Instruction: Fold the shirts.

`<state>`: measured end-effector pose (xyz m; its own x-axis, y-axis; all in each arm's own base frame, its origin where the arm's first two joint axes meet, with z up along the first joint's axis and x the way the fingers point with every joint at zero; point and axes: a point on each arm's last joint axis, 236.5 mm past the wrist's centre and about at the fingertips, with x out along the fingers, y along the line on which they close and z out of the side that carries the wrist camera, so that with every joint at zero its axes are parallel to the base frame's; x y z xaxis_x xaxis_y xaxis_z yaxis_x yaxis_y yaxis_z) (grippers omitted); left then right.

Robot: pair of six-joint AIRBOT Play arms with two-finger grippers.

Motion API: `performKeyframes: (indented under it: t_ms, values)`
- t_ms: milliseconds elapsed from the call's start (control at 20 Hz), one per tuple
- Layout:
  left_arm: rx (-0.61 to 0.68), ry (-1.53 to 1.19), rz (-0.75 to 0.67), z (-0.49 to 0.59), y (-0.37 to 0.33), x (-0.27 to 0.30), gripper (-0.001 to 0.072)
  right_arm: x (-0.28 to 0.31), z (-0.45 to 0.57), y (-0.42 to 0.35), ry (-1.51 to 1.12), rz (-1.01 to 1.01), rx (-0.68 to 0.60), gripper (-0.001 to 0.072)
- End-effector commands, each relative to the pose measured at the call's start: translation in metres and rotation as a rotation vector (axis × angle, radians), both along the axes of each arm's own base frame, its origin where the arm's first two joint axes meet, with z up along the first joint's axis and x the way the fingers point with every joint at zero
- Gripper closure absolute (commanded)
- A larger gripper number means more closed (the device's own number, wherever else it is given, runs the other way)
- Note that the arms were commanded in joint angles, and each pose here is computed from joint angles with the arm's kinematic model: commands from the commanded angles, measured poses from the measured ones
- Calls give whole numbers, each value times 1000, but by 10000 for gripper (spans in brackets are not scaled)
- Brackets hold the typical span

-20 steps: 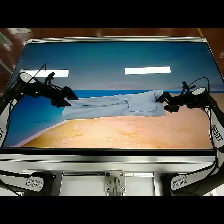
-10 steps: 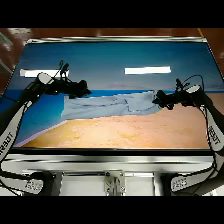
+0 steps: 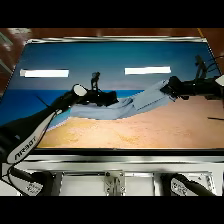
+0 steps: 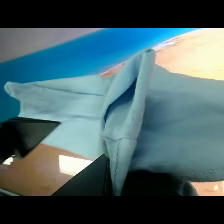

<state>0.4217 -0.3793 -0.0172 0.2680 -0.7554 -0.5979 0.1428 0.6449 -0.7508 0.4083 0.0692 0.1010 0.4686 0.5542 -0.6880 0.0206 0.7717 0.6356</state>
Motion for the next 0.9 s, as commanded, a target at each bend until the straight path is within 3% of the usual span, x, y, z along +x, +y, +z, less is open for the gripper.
performKeyframes:
  t_ms: [0,400,700,850]
  values:
    - [-49,54,-24,-18,-48,-27,671,-38,55,12,-63,15,5,658]
    - [-223,67,-118,-12,-119,-58,674,-60,70,14,-65,7,-12,657]
    - [-221,-1,-59,28,-12,21,676,-27,55,44,-108,34,-22,657]
    - [-97,-130,63,80,88,64,678,-9,24,112,-109,139,-9,657]
